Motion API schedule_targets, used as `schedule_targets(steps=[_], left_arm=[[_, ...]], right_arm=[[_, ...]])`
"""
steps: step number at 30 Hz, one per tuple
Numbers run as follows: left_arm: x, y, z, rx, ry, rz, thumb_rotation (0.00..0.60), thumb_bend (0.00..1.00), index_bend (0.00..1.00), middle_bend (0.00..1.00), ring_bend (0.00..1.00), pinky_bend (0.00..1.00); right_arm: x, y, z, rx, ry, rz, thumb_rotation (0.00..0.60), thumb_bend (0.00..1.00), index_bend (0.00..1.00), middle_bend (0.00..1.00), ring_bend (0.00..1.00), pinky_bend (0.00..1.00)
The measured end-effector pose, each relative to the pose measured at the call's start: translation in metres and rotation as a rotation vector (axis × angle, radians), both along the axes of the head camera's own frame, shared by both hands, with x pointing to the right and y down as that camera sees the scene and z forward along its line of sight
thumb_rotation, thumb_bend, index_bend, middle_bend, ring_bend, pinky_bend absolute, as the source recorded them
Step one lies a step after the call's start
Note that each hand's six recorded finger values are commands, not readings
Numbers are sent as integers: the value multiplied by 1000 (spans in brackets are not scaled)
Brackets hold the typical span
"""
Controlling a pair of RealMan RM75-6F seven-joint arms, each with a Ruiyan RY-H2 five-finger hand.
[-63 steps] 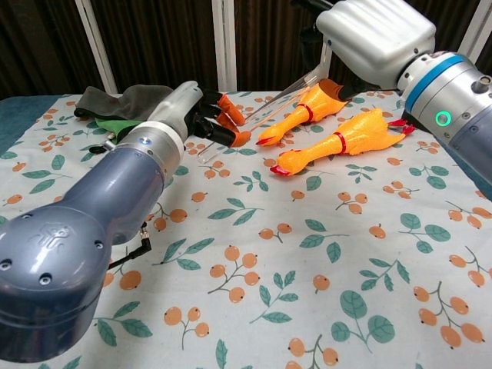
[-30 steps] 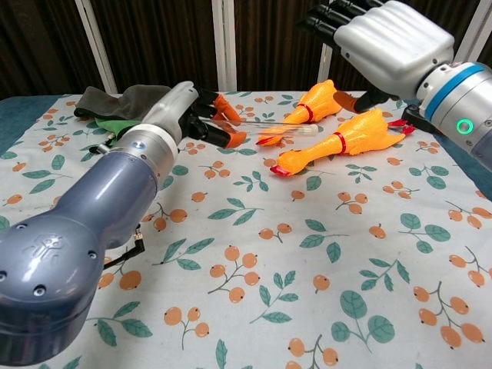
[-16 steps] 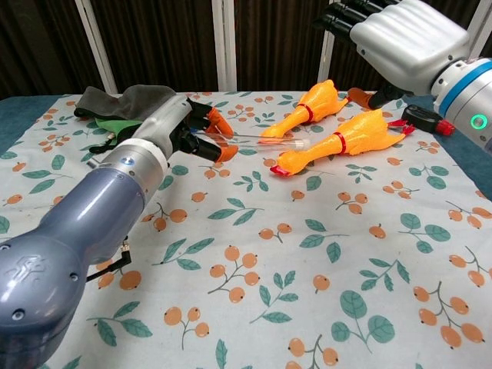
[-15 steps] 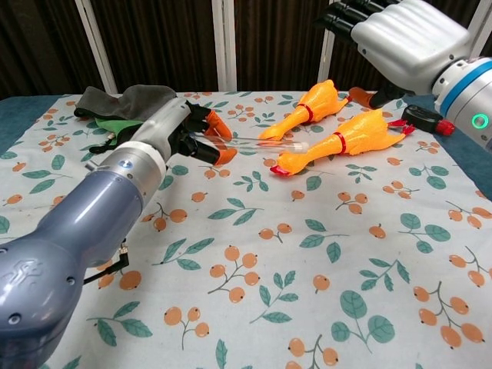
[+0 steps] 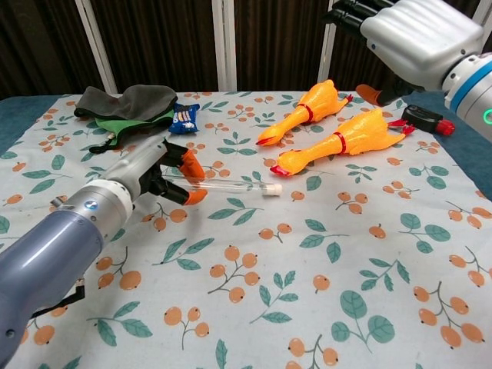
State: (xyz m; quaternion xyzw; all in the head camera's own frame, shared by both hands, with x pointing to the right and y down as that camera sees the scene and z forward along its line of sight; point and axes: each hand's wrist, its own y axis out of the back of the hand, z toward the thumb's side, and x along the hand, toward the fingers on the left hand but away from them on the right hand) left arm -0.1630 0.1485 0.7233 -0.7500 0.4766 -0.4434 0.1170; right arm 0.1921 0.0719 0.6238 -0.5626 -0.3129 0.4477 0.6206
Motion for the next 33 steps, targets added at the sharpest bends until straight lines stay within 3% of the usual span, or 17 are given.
schedule_targets(steps=[5,16,22,28,33], left_arm=[[-19,2,0,-7,-42,12,600,340,457,307,35,0],[-50,-1,-12,-12,-79,17,600,280,351,228,17,0],[-68,-12,-30,30,-98,10,600,239,306,187,15,0],[-98,-27,-61,116,-193,69,600,178,193,145,0,0],[-135,-19,-97,182,-269,96,600,178,191,140,0,0]], right_arm=[[-1,3,-1,-6,1,1,600,428,0,5,0,0],[-3,12,-7,-14,-6,0,600,428,0,4,0,0],[5,19,-15,-36,-33,32,600,427,0,5,0,0],[33,34,-25,-120,-127,171,600,424,0,0,0,0],[67,62,-36,-281,-285,350,600,416,0,0,0,0]])
